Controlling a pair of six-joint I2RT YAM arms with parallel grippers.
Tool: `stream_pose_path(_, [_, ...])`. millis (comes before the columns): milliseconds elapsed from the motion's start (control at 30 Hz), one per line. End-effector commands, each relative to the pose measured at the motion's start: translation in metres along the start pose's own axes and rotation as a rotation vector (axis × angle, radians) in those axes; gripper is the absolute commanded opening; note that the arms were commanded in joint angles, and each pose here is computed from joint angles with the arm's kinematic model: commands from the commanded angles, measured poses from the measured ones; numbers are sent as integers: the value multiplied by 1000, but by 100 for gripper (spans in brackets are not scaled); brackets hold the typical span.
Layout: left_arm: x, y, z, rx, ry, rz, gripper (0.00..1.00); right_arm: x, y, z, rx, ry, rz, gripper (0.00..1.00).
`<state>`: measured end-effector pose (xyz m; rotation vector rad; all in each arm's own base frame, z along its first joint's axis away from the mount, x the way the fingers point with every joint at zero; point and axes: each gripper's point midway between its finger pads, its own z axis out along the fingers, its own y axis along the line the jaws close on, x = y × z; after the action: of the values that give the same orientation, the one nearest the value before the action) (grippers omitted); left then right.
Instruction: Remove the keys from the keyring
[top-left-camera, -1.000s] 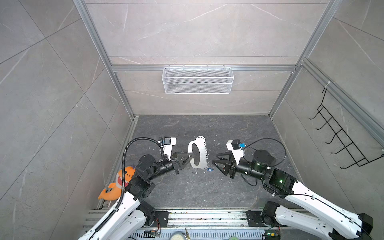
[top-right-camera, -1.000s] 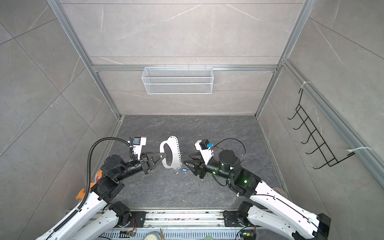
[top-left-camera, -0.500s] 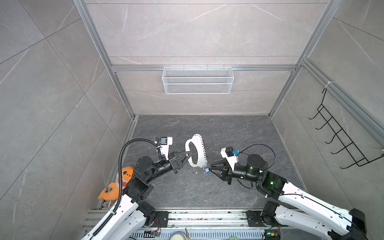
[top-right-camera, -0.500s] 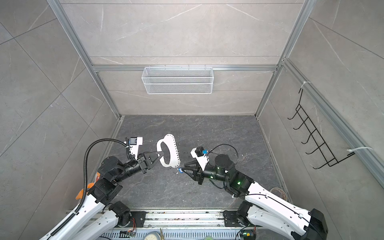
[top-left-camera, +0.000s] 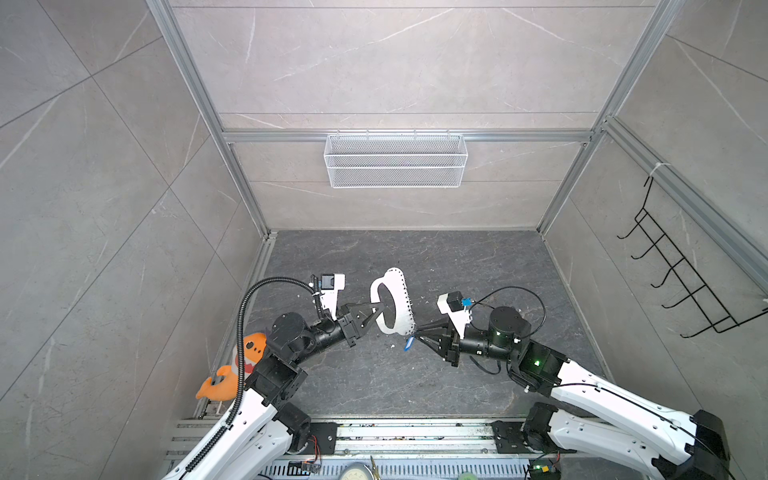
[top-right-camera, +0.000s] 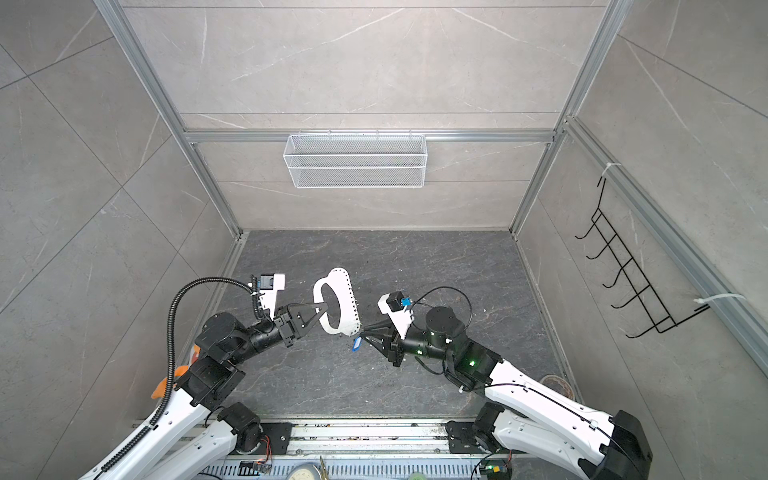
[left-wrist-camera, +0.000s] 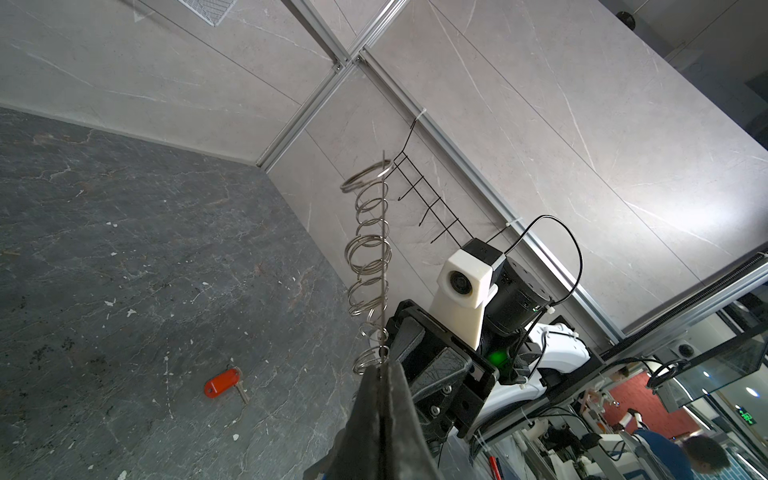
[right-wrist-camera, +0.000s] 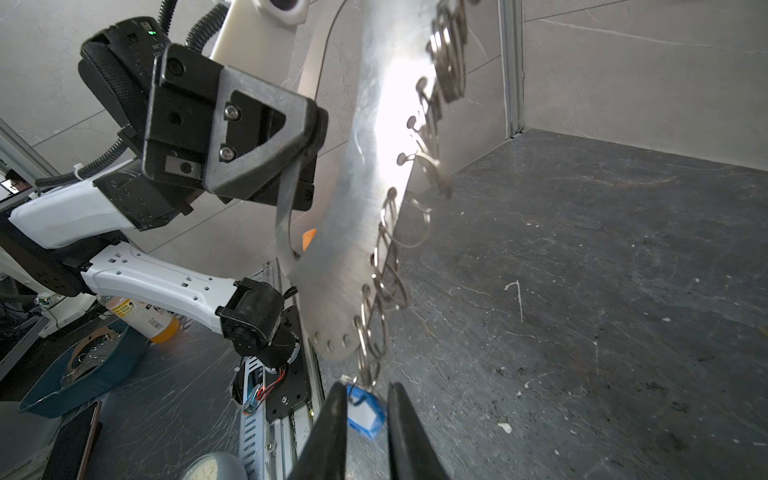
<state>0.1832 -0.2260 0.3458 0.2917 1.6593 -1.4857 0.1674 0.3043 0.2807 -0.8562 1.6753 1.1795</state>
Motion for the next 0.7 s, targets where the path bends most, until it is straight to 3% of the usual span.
stream_pose_path(0, [-15,-16,-3,50,-60,42,0,-23,13,-2,-48,-62,-22,21])
stream_pose_path(267, [-15,-16,-3,53,-63,39,0,-30,18,-1,-70,-74,-25,19])
stream_pose_path(500, [-15,-15,-4,49,-65,34,0,-30,15,-5,-44,-71,-29,0])
stream_pose_path(600, [-13,-10,-4,21,-55,14,0,-31,14,-9,-17,-52,-26,0])
stream_pose_path(633, [-11,-4,-5,-13,-47,2,3,-30,13,-11,-1,-34,-19,0])
stream_pose_path(667, [-9,3,-7,-59,-40,-8,18,-28,11,-12,16,-9,-13,0])
